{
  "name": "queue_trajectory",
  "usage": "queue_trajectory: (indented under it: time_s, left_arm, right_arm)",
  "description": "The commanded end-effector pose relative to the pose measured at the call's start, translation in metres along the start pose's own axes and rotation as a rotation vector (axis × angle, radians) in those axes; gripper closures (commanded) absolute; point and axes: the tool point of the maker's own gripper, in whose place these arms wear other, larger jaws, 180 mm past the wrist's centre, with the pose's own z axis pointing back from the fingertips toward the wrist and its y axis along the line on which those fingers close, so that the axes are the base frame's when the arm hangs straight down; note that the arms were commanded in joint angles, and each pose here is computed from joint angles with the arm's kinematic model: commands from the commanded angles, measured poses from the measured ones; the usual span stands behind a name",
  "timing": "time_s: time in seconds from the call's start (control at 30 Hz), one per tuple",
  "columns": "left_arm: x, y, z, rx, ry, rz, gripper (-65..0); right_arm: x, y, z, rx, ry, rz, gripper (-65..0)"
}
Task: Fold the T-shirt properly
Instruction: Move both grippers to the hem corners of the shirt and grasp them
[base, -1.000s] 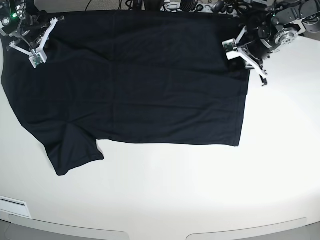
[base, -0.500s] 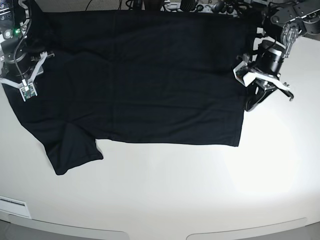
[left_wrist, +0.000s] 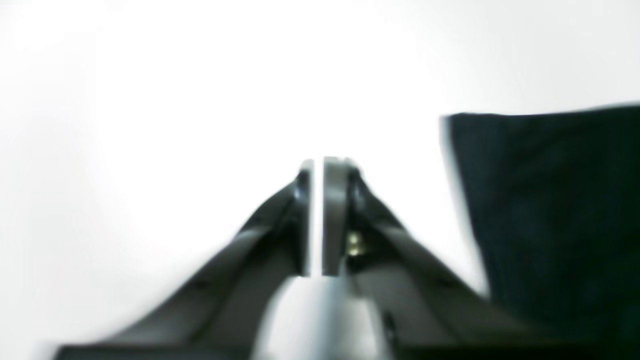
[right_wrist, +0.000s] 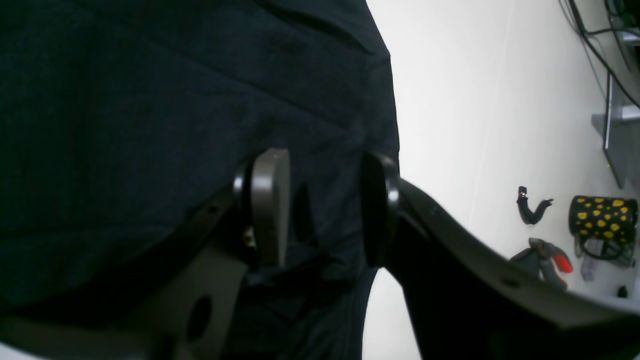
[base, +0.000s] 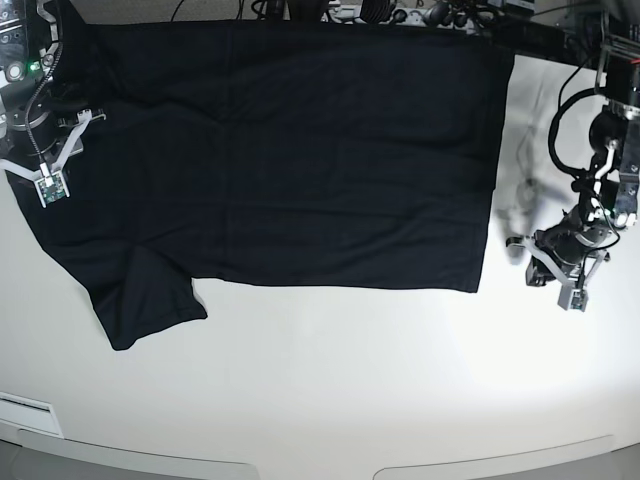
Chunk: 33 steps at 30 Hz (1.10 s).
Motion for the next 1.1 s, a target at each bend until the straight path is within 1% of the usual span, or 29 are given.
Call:
queue_trajectory:
  time_s: [0.0, 0.03, 0.07, 0.13, 0.2, 0.27, 0.33, 0.47, 0.53, 0.63, 0.67, 0.7, 0.73, 0.8, 0.87, 0.93, 1.07]
  left_arm:
    - [0.025, 0.009, 0.004, -0.026, -0.044, 0.048, -19.0]
    - [0.02, 0.008, 0.0, -0.068, -0.014, 0.086, -25.2]
    - [0.016, 0.005, -0.004, -0.111, 0.009, 0.108, -28.0]
    - [0.011, -0.003, -0.01, -0.181, 0.058, 0.157, -28.2]
    - [0.009, -0.013, -0.017, -0.24, 0.086, 0.204, -28.2]
    - [0.004, -0.022, -0.025, -0.276, 0.109, 0.231, -28.2]
    - [-0.007, -0.04, -0.032, -0.333, 0.156, 0.248, -28.2]
    - [-0.031, -0.083, -0.037, -0.45, 0.267, 0.227, -28.2]
    - [-0.04, -0.098, -0.038, -0.486, 0.309, 0.221, -28.2]
    - [-0.044, -0.11, -0.037, -0.521, 0.337, 0.23, -28.1]
    - [-0.043, -0.112, -0.036, -0.529, 0.332, 0.24, -27.2]
    - [-0.041, -0.112, -0.036, -0.533, 0.325, 0.248, -24.1]
    - [-0.04, -0.111, -0.036, -0.532, 0.323, 0.249, -18.4]
    - [-0.04, -0.108, -0.036, -0.518, 0.327, 0.253, -0.2]
    - [-0.043, -0.104, -0.037, -0.501, 0.334, 0.229, 0.0]
    - [-0.044, -0.1, -0.039, -0.48, 0.33, 0.207, 0.0]
    - [-0.045, -0.1, -0.039, -0.475, 0.335, 0.2, 0.0]
  right_arm:
    - [0.012, -0.009, 0.003, -0.03, -0.041, 0.016, -26.1]
    - [0.012, -0.009, 0.003, -0.03, -0.041, 0.016, -26.1]
    - [0.012, -0.009, 0.003, -0.03, -0.045, 0.016, -26.1]
    - [0.013, -0.009, 0.004, -0.031, -0.048, 0.016, -26.2]
    - [0.013, -0.009, 0.003, -0.03, -0.049, 0.016, -26.1]
    - [0.013, -0.009, 0.003, -0.03, -0.049, 0.016, -26.1]
    - [0.013, -0.009, 0.003, -0.03, -0.05, 0.016, -26.1]
    - [0.015, -0.01, 0.003, -0.032, -0.059, 0.016, -26.1]
    - [0.017, -0.01, 0.004, -0.032, -0.07, 0.017, -26.2]
    - [0.023, -0.01, 0.004, -0.033, -0.098, 0.015, -26.1]
    - [0.027, -0.011, 0.004, -0.037, -0.116, 0.013, -26.2]
    - [0.031, -0.012, 0.004, -0.041, -0.136, 0.009, -26.2]
    - [0.037, -0.015, 0.004, -0.05, -0.16, 0.003, -26.2]
    - [0.051, -0.023, 0.002, -0.072, -0.223, -0.011, -26.2]
    - [0.064, -0.037, -0.007, -0.102, -0.275, -0.037, -26.2]
    - [0.073, -0.055, -0.025, -0.114, -0.298, -0.104, -26.2]
    - [0.081, -0.083, -0.076, -0.011, -0.284, -0.307, -26.2]
